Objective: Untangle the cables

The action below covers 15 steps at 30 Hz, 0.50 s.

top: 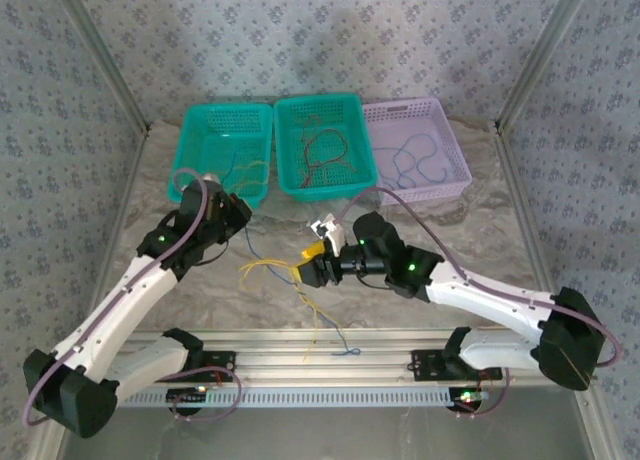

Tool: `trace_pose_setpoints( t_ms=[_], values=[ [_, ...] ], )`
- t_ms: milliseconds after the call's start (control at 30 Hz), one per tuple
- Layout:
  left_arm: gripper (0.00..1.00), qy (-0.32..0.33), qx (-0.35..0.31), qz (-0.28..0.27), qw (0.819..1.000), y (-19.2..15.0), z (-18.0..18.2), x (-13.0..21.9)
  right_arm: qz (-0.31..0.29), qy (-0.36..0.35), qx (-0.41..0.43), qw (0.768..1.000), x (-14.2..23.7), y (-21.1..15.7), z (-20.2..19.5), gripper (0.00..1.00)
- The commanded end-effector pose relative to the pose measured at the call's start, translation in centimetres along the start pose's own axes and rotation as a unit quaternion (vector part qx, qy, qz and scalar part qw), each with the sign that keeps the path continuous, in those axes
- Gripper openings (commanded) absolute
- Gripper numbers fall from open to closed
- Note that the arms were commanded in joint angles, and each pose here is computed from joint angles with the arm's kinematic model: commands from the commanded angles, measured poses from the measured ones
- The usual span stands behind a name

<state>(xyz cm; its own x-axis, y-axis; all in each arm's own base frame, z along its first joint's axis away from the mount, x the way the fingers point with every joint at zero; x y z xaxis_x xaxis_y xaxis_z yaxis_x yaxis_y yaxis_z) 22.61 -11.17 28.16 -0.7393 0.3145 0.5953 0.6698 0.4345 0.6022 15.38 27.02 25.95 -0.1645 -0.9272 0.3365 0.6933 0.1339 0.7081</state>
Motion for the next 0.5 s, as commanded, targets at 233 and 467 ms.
trace_pose_setpoints(
  t_ms=[233, 467],
  values=[
    [0.00, -0.002, -0.009, -0.033, 0.999, 1.4, -1.0, -0.6, 0.022, 0.047, 0.014, 0.999, -1.8, -0.1, 1.1, 0.43],
    [0.00, -0.004, -0.010, -0.034, 0.999, 1.6, -1.1, -0.4, 0.026, 0.038, -0.004, 0.999, -2.8, -0.8, 0.3, 0.15]
  ],
)
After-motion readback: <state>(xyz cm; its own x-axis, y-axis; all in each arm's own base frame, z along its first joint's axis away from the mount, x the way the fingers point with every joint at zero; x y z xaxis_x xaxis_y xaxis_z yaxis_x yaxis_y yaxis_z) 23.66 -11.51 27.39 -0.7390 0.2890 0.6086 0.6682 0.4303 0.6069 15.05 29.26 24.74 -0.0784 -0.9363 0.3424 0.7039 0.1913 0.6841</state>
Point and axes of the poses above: each hand's point on the last joint's axis, 136 mm out from that joint toward the fingers, its own x axis back along the fingers, its own z axis along the line the jaws close on, y = z × x, the point moved 9 cm from there along x, back along the fingers, and after that the axes turned 12 degrees about -x, right-handed, at the moved point
